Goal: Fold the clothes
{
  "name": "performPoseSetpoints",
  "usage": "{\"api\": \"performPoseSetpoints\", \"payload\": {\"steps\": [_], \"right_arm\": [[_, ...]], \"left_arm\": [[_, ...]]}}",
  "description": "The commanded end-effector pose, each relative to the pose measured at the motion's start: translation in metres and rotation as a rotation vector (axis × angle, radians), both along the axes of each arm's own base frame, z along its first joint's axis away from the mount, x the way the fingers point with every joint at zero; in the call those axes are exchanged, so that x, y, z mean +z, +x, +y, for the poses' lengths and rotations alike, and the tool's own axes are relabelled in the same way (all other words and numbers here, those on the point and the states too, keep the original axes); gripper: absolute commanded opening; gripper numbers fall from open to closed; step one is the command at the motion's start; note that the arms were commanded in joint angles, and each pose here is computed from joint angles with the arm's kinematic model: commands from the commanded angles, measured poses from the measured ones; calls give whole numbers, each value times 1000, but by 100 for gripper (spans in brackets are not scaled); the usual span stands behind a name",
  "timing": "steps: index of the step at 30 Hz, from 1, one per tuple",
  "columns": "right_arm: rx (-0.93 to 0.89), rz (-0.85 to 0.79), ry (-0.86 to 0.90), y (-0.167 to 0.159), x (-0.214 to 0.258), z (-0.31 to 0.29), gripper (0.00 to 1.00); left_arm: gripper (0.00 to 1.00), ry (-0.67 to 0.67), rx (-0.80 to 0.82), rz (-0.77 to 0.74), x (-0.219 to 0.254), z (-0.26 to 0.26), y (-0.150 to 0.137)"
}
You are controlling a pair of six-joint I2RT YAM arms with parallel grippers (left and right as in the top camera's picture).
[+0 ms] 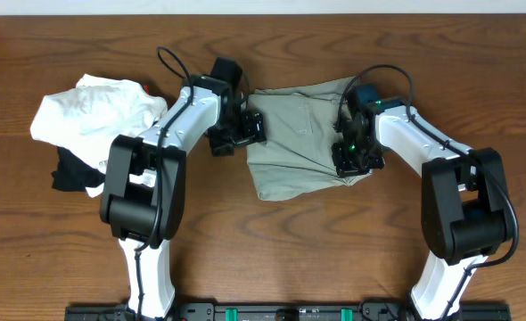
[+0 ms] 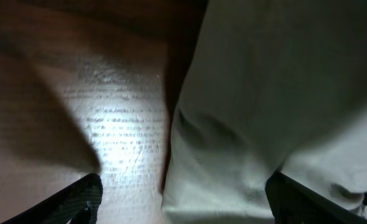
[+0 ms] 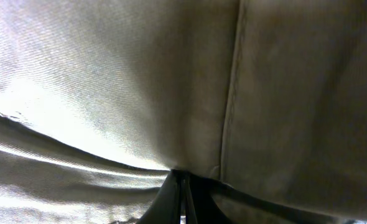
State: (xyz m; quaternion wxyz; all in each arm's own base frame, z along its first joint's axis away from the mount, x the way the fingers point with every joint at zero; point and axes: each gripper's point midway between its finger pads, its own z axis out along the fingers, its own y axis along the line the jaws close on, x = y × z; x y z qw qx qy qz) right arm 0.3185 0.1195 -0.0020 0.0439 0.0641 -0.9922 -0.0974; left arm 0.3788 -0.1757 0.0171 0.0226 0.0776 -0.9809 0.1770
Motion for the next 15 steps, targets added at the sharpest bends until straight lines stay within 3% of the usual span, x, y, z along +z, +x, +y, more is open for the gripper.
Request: {"api": "performPoseSetpoints", "payload": {"steps": [1, 10, 13, 15], "right_arm": [[9, -3, -38, 0, -4, -9, 5], [9, -7, -38, 0, -4, -9, 5], [9, -3, -33, 0, -4, -8, 5], [9, 1, -15, -1, -4, -5, 5]], "left_arm": [[86, -28, 3, -17, 1, -7, 4], [86, -79, -97, -8, -21, -53, -15], [72, -60, -123, 9, -31, -60, -23], [54, -45, -131, 3, -33, -62, -23]]}}
